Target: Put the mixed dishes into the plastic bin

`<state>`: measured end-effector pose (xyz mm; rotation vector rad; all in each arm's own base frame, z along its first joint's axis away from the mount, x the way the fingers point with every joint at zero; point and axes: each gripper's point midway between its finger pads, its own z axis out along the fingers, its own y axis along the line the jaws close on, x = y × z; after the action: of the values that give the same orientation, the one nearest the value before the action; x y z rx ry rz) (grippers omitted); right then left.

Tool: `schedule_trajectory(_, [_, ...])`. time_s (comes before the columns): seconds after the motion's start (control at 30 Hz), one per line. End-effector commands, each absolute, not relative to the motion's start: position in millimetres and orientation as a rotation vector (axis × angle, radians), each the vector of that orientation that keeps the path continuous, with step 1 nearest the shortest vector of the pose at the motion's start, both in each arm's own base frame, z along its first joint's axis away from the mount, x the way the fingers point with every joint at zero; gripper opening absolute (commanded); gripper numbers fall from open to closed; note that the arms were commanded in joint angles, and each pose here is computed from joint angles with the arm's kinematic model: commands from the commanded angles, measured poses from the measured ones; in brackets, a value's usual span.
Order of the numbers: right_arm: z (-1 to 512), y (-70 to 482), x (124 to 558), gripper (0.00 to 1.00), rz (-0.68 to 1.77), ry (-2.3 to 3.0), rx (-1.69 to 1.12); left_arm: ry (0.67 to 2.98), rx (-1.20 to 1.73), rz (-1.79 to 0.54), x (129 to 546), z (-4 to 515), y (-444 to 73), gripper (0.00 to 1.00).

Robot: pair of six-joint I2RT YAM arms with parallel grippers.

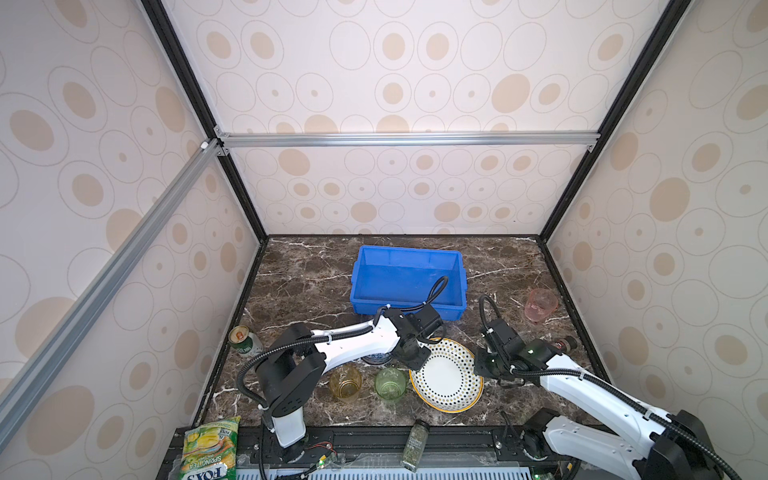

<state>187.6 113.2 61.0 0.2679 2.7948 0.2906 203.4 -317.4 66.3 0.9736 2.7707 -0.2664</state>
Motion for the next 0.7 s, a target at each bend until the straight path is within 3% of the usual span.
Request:
schedule_trajectory(0.0, [51.5,120.4,173.4,0.07,0.337,2.853,0.259,2.789,1.004,-0.283,200.8,62.9,-322.0,0.2])
schedule_trajectory(0.27, [54.1,121.0,175.9,0.07,0.336,2.845,0.253,2.779,0.999,-0.272,206.1,68.3,-322.8,0.12])
schedule_trajectory(0.33, [55.5,120.5,176.3,0.07,0.331,2.841,0.245,2.77,0.994,-0.265,208.0,70.0,-322.8,0.0])
schedule_trajectory(0.67, [76.2,110.3,183.7,0.1,0.261,2.783,0.22,2.71,0.984,-0.28,216.8,86.2,-329.3,0.0])
